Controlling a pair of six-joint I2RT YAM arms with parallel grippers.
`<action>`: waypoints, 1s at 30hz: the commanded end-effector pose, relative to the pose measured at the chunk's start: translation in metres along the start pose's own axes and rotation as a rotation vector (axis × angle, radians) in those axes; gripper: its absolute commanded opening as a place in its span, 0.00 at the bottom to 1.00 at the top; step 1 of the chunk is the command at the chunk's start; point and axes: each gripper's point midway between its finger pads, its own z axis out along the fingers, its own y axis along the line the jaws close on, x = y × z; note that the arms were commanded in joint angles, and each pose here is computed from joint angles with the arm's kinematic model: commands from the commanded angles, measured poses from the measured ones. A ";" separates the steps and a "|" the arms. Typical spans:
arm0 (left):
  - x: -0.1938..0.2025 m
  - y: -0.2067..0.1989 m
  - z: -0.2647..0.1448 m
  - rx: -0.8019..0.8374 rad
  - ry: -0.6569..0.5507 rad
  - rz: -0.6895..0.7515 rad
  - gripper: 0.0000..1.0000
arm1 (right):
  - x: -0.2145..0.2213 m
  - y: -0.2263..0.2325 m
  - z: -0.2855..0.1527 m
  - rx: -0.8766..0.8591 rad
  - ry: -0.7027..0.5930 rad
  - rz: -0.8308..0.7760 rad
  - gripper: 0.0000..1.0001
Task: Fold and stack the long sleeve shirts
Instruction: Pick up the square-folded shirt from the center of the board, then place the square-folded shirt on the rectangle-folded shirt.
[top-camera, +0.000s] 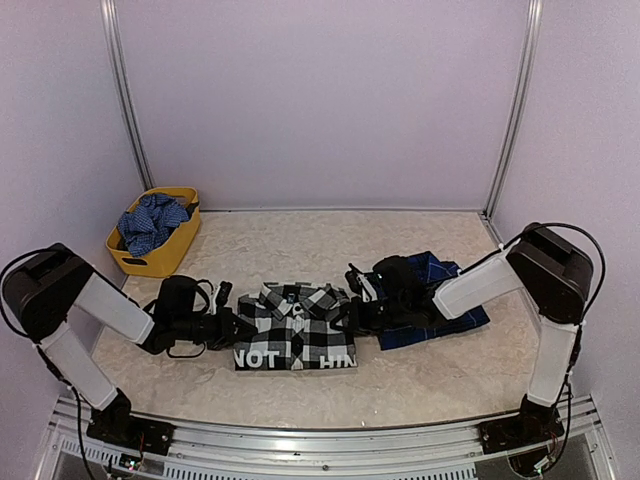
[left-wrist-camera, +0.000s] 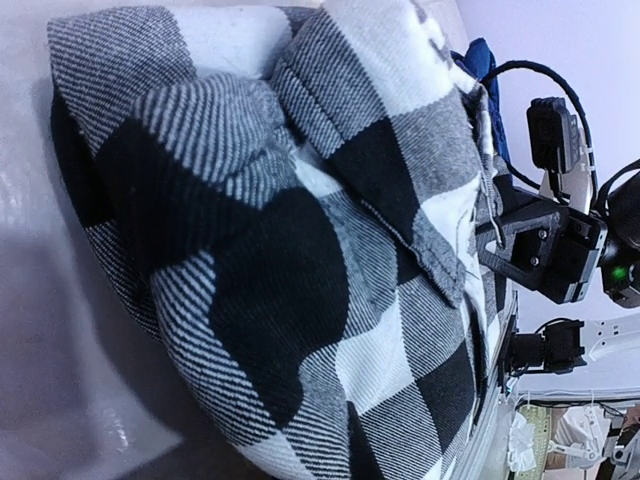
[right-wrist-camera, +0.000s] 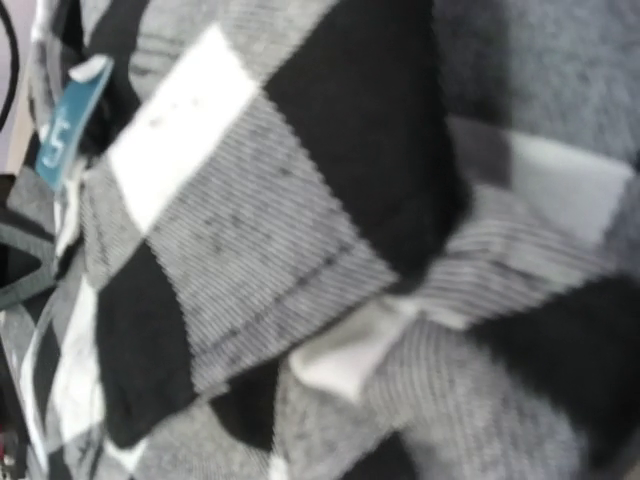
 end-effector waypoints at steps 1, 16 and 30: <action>-0.020 -0.040 0.001 0.040 -0.053 0.050 0.00 | -0.028 0.019 -0.035 -0.039 -0.079 -0.054 0.00; -0.068 -0.191 0.030 0.111 -0.156 0.236 0.00 | -0.083 0.000 -0.175 0.188 -0.235 -0.114 0.00; -0.059 -0.241 0.169 0.125 -0.037 0.328 0.00 | -0.119 -0.110 -0.272 0.500 -0.253 -0.068 0.00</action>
